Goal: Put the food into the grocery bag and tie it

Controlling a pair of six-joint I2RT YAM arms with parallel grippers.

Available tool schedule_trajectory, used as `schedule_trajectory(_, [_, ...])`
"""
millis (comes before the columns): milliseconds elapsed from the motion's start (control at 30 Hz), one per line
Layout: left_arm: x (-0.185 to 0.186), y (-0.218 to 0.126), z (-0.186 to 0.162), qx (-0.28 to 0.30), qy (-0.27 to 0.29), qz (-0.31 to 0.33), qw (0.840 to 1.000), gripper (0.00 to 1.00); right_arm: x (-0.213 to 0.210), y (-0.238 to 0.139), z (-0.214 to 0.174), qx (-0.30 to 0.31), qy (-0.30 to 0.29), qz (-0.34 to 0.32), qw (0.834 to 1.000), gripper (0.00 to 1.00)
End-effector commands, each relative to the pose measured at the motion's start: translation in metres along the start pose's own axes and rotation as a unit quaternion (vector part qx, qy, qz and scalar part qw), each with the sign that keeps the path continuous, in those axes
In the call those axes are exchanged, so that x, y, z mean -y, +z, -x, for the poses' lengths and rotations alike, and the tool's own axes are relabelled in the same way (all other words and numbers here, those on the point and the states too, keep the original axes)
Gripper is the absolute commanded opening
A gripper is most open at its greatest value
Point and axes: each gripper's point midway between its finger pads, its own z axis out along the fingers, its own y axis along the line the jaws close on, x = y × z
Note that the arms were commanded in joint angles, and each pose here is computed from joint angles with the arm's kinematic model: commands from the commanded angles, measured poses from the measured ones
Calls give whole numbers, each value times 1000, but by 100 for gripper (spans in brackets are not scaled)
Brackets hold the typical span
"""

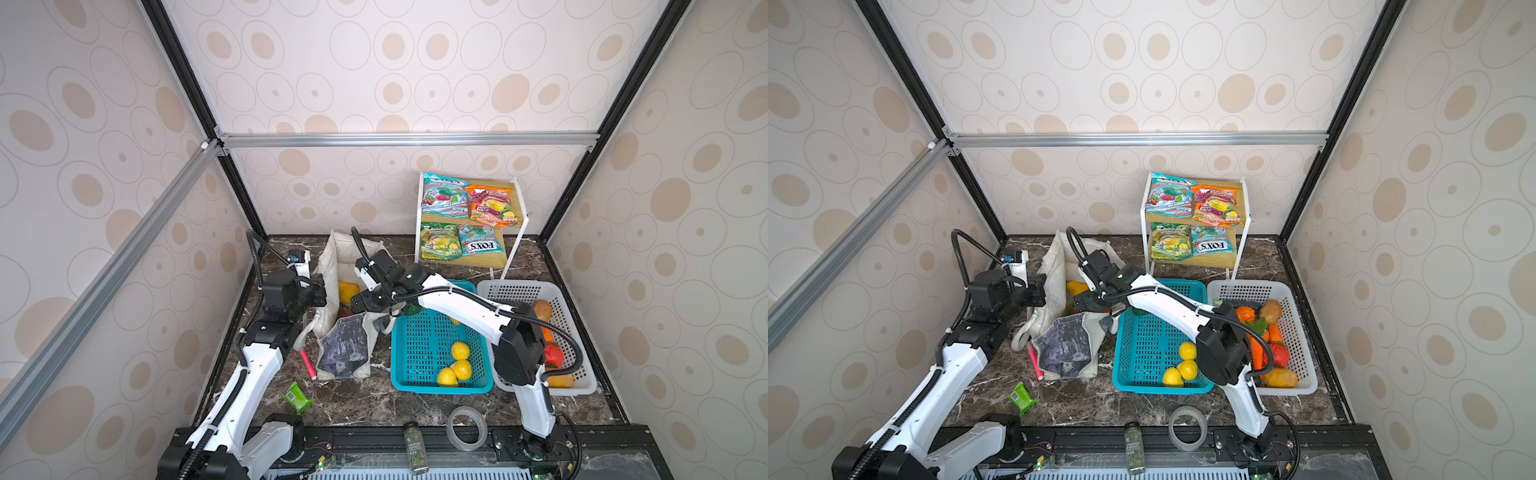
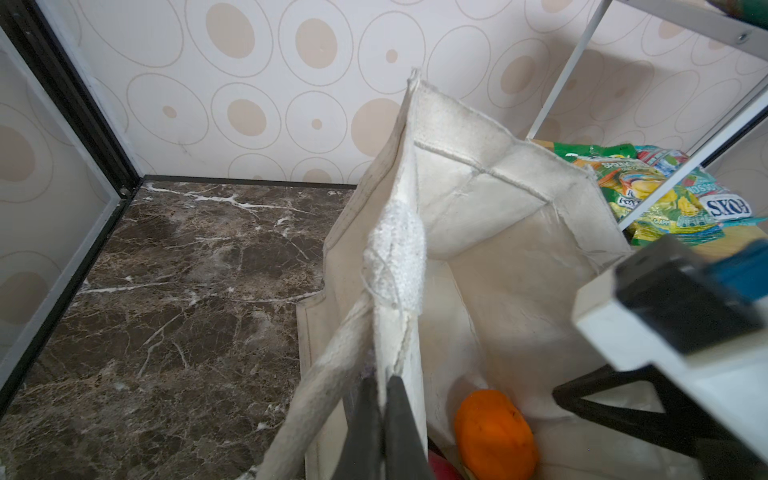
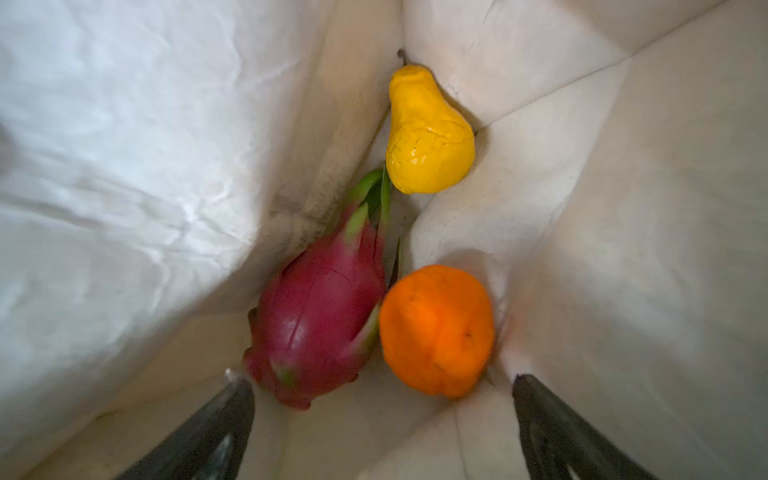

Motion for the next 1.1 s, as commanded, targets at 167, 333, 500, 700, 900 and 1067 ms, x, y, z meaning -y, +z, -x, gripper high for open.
schedule_trajectory(167, [0, -5, 10, 19, 14, 7, 1000, 0, 14, -97, 38, 138, 36, -23, 989, 100])
schedule_trajectory(333, [-1, -5, 10, 18, 14, 7, 1000, 0, 58, -102, 19, 145, 104, -41, 983, 99])
schedule_trajectory(500, [0, -5, 10, 20, 12, 4, 1000, 0, 81, -80, 0, 129, 156, -20, 979, 94])
schedule_trajectory(700, [1, -5, 10, 19, 12, 2, 1000, 0, 77, -42, -13, 91, 177, 7, 980, 81])
schedule_trajectory(900, [1, -7, 15, 28, 12, 3, 1000, 0, 60, -29, -9, 81, 186, 52, 978, 31])
schedule_trajectory(1067, [-13, -16, 27, 40, 20, 49, 998, 0, 49, -49, 2, 97, 172, 60, 979, 0])
